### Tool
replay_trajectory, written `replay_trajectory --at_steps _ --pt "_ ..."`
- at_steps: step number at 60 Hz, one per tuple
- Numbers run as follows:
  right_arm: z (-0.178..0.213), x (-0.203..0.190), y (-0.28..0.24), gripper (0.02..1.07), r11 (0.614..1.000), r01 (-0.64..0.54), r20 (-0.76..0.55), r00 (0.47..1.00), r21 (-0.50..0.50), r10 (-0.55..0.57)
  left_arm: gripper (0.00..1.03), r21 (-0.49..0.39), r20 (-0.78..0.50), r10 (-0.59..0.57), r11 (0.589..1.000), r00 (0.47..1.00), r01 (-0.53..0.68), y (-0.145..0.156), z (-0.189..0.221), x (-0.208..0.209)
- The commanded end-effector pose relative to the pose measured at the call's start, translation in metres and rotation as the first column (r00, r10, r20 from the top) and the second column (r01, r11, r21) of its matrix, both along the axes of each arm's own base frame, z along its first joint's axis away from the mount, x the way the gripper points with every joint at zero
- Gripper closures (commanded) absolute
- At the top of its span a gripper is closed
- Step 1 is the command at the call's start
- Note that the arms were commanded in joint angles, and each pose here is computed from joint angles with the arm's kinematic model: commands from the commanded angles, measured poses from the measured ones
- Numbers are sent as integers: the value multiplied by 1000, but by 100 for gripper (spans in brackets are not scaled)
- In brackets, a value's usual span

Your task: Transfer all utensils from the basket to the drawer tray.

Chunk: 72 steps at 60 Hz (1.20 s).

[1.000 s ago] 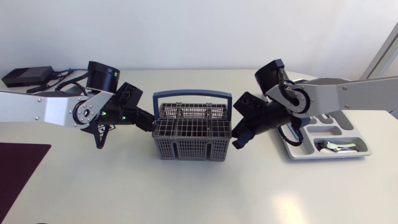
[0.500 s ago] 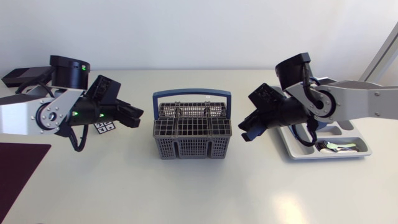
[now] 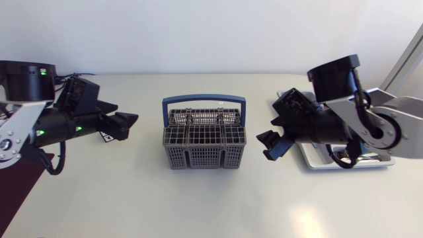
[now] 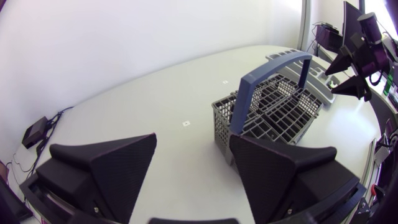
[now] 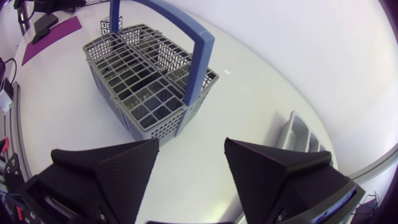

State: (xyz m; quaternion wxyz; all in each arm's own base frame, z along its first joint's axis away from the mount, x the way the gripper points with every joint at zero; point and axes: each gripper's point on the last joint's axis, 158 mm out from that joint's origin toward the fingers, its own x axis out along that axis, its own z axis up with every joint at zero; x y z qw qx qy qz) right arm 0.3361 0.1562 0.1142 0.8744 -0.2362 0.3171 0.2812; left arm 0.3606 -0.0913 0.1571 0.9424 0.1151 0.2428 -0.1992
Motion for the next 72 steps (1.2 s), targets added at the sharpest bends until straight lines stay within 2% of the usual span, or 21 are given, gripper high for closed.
replay_trajectory --at_steps 1,13,19,31,40,49,58,64,72 --pt "2 -11 -10 6 1000 18 27 999 -10 -17 5 -20 12 29 999 1000 -29 10 4 -12" --pt "29 -14 -43 6 994 109 153 982 2 -108 5 -60 90 80 995 993 -75 24 25 -31" --pt "30 -21 -55 7 992 126 175 977 -7 -123 5 -68 116 96 994 989 -89 29 29 -37" --pt "43 -32 -99 7 964 264 257 929 38 -265 5 -109 166 174 982 971 -157 49 40 -43" --pt "53 -39 -126 7 935 342 316 881 89 -353 7 -113 173 175 981 969 -157 49 37 -49" --pt "65 -49 -141 7 912 384 386 826 148 -410 4 -137 230 166 981 959 -137 43 40 -56" --pt "64 -57 -144 7 896 393 401 802 206 -444 4 -125 258 181 980 949 -153 47 40 -57" --pt "61 -62 -145 7 882 400 404 785 249 -470 4 -108 320 204 978 925 -178 55 44 -59" --pt "57 -67 -148 7 860 407 405 761 309 -506 4 -109 327 195 980 925 -168 52 36 -66"
